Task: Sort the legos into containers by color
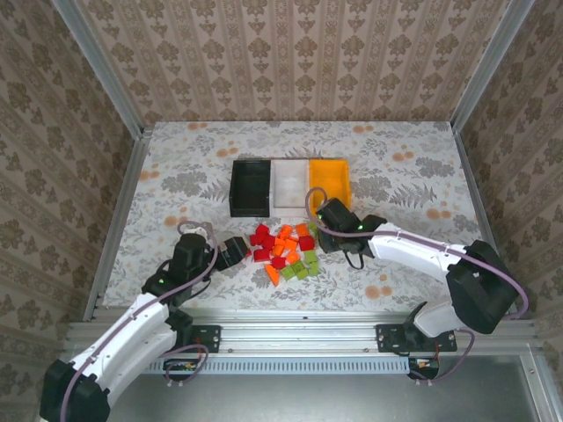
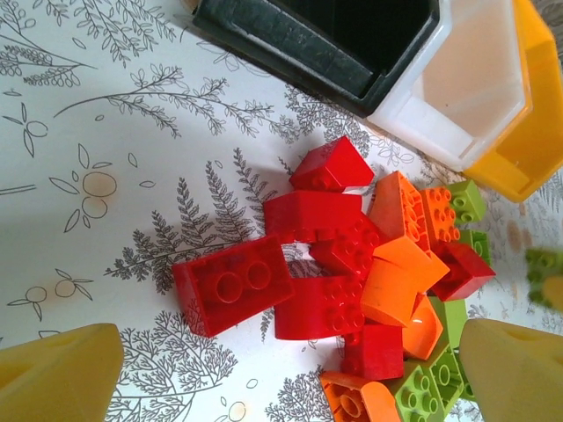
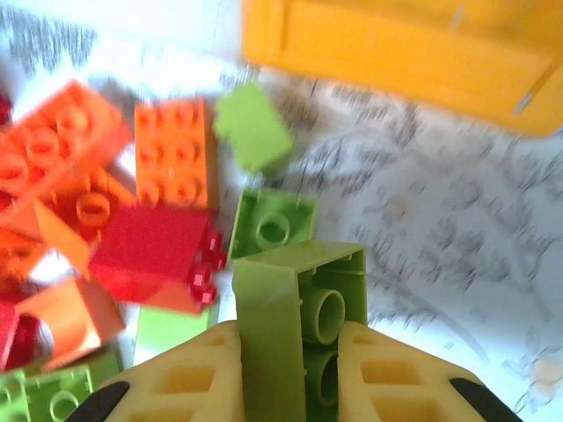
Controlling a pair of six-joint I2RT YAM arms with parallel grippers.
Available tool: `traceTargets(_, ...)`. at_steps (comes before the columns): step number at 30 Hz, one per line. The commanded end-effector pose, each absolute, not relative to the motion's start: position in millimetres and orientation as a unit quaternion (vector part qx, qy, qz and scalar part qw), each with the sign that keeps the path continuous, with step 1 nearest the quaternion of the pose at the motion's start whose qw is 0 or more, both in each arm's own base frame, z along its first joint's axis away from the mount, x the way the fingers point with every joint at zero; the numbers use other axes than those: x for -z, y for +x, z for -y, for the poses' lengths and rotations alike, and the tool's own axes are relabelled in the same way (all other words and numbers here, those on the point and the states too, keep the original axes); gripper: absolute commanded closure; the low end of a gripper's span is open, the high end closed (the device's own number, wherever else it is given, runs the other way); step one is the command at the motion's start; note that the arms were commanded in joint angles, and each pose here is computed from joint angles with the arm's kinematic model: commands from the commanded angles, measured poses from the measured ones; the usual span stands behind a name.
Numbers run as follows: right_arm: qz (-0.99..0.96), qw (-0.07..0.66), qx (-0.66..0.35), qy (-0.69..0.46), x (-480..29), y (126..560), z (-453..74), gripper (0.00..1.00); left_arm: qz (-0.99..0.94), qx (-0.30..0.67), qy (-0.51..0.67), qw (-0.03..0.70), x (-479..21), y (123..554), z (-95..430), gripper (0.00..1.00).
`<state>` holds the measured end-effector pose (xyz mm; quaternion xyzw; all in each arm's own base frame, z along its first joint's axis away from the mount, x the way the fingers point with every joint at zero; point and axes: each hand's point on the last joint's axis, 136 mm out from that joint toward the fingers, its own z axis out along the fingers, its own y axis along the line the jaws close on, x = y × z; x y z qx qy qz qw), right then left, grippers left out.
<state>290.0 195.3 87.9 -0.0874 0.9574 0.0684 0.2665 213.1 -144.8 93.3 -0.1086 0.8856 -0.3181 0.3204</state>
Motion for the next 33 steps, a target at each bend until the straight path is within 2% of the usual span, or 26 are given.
traceTargets(1, -0.949, 0.302, -0.071, -0.061, -119.1, 332.6, -186.4, 0.79, -0.882, 0.330, -0.111, 0.318, -92.7, 213.9, 150.1, 0.00)
traceTargets(7, -0.956, 0.284, -0.067, -0.040, -111.3, 409.1, -187.8, 0.79, -0.886, 0.328, -0.125, 0.302, -82.5, 212.9, 152.2, 0.00)
traceTargets(11, -0.960, 0.271, -0.051, -0.041, -98.5, 436.7, -192.1, 0.78, -0.886, 0.330, -0.127, 0.300, -81.6, 210.3, 152.0, 0.00)
traceTargets(15, -0.962, 0.270, -0.030, -0.023, -94.1, 453.3, -184.7, 0.64, -0.885, 0.331, -0.127, 0.302, -86.1, 208.7, 150.8, 0.00)
traceTargets(19, -0.955, 0.294, -0.040, -0.017, -113.2, 455.8, -184.3, 0.51, -0.886, 0.329, -0.120, 0.304, -91.7, 207.5, 150.1, 0.00)
traceTargets(23, -0.943, 0.328, -0.057, -0.012, -146.1, 447.3, -184.2, 0.49, -0.887, 0.328, -0.118, 0.303, -92.8, 207.7, 150.7, 0.00)
traceTargets(26, -0.937, 0.341, -0.066, -0.024, -162.6, 426.9, -191.6, 0.52, -0.889, 0.329, -0.116, 0.298, -91.6, 207.0, 152.1, 0.00)
traceTargets(33, -0.940, 0.294, -0.088, -0.148, -128.4, 307.9, -260.3, 0.62, -0.900, 0.312, -0.128, 0.276, -70.3, 198.3, 146.1, 0.00)
